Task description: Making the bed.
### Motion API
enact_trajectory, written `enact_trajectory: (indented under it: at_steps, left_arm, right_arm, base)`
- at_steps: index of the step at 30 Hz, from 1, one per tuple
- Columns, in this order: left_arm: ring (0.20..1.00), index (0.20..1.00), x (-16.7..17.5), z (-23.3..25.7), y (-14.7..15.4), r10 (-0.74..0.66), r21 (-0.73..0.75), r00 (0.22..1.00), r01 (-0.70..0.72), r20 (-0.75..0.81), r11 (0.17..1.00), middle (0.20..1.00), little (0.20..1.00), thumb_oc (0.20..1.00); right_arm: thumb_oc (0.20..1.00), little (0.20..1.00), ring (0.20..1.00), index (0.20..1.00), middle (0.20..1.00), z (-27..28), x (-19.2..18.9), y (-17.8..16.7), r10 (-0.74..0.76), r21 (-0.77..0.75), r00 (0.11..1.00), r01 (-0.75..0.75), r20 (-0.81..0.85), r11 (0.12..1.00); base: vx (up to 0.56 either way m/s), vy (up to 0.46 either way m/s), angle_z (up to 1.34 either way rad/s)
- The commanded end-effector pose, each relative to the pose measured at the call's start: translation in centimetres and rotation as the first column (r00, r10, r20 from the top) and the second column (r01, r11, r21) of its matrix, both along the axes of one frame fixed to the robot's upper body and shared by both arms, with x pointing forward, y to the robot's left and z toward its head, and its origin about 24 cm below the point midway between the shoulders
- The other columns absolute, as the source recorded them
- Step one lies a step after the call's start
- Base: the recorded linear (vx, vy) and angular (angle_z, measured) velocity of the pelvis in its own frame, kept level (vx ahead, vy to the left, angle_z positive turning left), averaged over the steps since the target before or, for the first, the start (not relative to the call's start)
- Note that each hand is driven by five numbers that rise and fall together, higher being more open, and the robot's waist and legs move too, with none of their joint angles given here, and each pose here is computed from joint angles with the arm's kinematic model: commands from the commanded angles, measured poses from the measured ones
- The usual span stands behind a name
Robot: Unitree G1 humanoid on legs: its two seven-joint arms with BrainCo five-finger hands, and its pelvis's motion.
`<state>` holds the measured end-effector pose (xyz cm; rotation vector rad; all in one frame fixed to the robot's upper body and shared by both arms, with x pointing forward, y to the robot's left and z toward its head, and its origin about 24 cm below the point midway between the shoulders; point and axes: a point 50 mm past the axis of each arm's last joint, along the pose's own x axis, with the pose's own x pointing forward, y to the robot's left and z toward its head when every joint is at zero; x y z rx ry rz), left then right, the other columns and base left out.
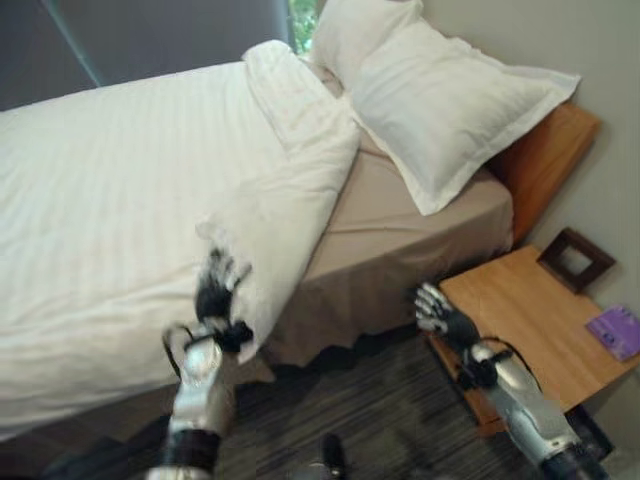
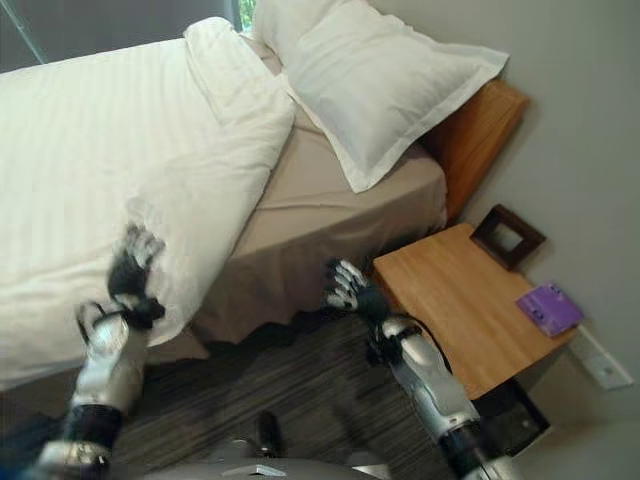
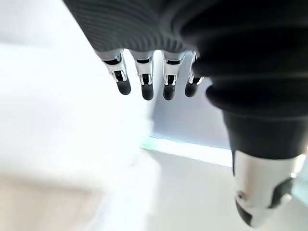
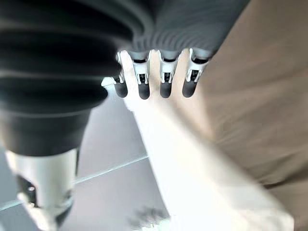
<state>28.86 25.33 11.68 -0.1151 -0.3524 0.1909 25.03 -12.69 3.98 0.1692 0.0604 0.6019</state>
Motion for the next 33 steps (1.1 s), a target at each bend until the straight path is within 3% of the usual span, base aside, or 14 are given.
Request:
enact_trajectory:
  at_steps: [1,5,7,13,14,17,27,33]
  left_arm:
    - [1.000,1.000,-0.5,2.5,1.3,0.031,0.096,0.993,-0.042,0.113,0.995,1.000,1.000,1.000]
    - [1.000,1.000,0.8,4.7,2.1,0.034,0.190,0.990,-0.059,0.133,0.980,1.000,1.000,1.000]
    - [1.000,1.000,2.9,6.6,3.0,0.066,0.390,0.994,-0.093,0.082,0.916,1.000,1.000,1.000]
    - [1.000,1.000,4.8,8.3,5.3,0.118,0.508,0.993,-0.090,-0.022,0.857,1.000,1.000,1.000]
    - [1.000,1.000,5.4,7.9,6.4,0.157,0.481,0.985,-0.103,-0.072,0.871,1.000,1.000,1.000]
    - [1.000,1.000,6.5,8.5,9.0,0.287,0.594,0.938,-0.119,-0.197,0.795,1.000,1.000,1.000]
    - [1.000,1.000,7.9,9.6,9.4,0.343,0.493,0.910,-0.194,-0.232,0.848,1.000,1.000,1.000]
    - [1.000,1.000,6.7,10.3,12.2,0.499,0.390,0.836,-0.391,-0.230,0.834,1.000,1.000,1.000]
  right_arm:
    - [1.000,1.000,1.000,1.000,1.000,-0.2,-0.7,0.0,0.026,0.008,0.999,-0.026,0.020,1.000]
    - [1.000,1.000,1.000,1.000,1.000,-1.1,-1.4,-0.6,0.034,0.009,0.999,-0.033,-0.029,0.999]
    - [1.000,1.000,1.000,1.000,1.000,-2.2,-2.1,-1.0,0.037,-0.004,0.996,-0.038,-0.078,0.999]
    - [1.000,1.000,1.000,1.000,1.000,-2.7,-2.8,-1.8,0.020,0.014,0.993,-0.018,-0.116,1.000]
    - [1.000,1.000,1.000,1.000,1.000,-3.2,-3.3,-1.7,0.025,0.026,0.989,-0.022,-0.148,0.999]
    - [1.000,1.000,1.000,1.000,1.000,-4.3,-4.6,-2.0,0.055,0.018,0.975,-0.052,-0.213,0.998]
    - [1.000,1.000,1.000,1.000,1.000,-4.0,-4.8,-2.2,0.077,0.020,0.973,-0.074,-0.219,0.997]
    - [1.000,1.000,1.000,1.000,1.000,-3.6,-4.7,-3.0,0.031,0.024,0.975,-0.027,-0.219,0.999]
  base:
    - [0.16,0.109,0.50]
    - [0.22,0.008,0.34]
    - [0.17,-0.078,0.90]
    - [0.11,-0.041,0.34]
    - [0.12,-0.030,0.06]
    - [0.12,-0.031,-0.17]
    - [-0.03,0.011,-0.16]
    - [-0.05,-0.001,-0.35]
